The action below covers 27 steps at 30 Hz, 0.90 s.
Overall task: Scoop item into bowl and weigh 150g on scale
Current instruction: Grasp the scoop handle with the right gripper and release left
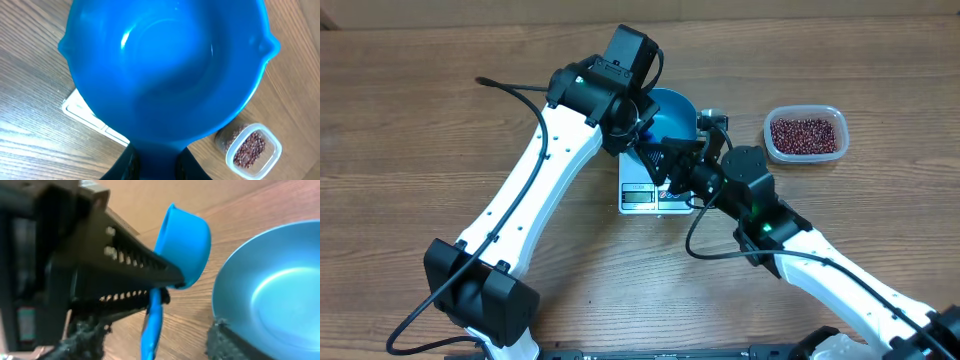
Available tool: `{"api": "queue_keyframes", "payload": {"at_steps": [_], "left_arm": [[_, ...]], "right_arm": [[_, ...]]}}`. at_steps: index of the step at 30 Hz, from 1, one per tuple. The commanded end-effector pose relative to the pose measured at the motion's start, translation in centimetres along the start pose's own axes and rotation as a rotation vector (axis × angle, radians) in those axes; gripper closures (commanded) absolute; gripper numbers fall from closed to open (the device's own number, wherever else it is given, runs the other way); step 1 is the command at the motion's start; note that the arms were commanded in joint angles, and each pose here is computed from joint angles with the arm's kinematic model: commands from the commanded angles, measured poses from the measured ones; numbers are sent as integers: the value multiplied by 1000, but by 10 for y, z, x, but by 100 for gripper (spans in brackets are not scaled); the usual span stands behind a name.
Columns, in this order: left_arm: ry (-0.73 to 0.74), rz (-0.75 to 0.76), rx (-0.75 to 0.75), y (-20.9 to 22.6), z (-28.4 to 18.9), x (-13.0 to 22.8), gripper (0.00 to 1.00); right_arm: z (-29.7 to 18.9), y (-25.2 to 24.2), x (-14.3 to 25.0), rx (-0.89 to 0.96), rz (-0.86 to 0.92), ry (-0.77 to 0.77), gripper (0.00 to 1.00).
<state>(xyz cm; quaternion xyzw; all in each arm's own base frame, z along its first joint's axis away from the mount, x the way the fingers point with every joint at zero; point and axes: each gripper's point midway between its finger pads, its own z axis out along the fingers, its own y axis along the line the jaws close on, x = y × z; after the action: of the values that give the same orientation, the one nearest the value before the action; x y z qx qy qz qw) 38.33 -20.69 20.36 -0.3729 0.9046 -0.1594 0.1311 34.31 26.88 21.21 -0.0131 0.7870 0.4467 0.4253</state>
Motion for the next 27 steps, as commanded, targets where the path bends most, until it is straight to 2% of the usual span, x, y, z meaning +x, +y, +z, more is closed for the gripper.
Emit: {"api": "queue_keyframes", "payload": {"at_steps": [1, 3, 9, 16, 19, 23, 24, 27], "left_arm": [[11, -21, 48, -8, -19, 5, 96], [13, -31, 46, -8, -19, 5, 96], [22, -58, 46, -8, -19, 7, 96], [21, -83, 47, -8, -19, 7, 96], [21, -83, 48, -8, -19, 7, 96], [21, -83, 47, -8, -19, 7, 96], [21, -83, 47, -8, -19, 7, 96], [20, -83, 47, -8, -19, 6, 96]], "right_arm": [[8, 9, -17, -4, 12, -45, 44], [10, 7, -16, 1, 19, -41, 46], [11, 10, -19, -17, 61, -53, 66], [11, 17, -14, -55, 85, -16, 69], [11, 17, -14, -55, 85, -16, 74], [11, 17, -13, -54, 99, -13, 88], [11, 17, -12, -55, 113, -9, 94], [11, 17, -8, -60, 115, 13, 96]]}}
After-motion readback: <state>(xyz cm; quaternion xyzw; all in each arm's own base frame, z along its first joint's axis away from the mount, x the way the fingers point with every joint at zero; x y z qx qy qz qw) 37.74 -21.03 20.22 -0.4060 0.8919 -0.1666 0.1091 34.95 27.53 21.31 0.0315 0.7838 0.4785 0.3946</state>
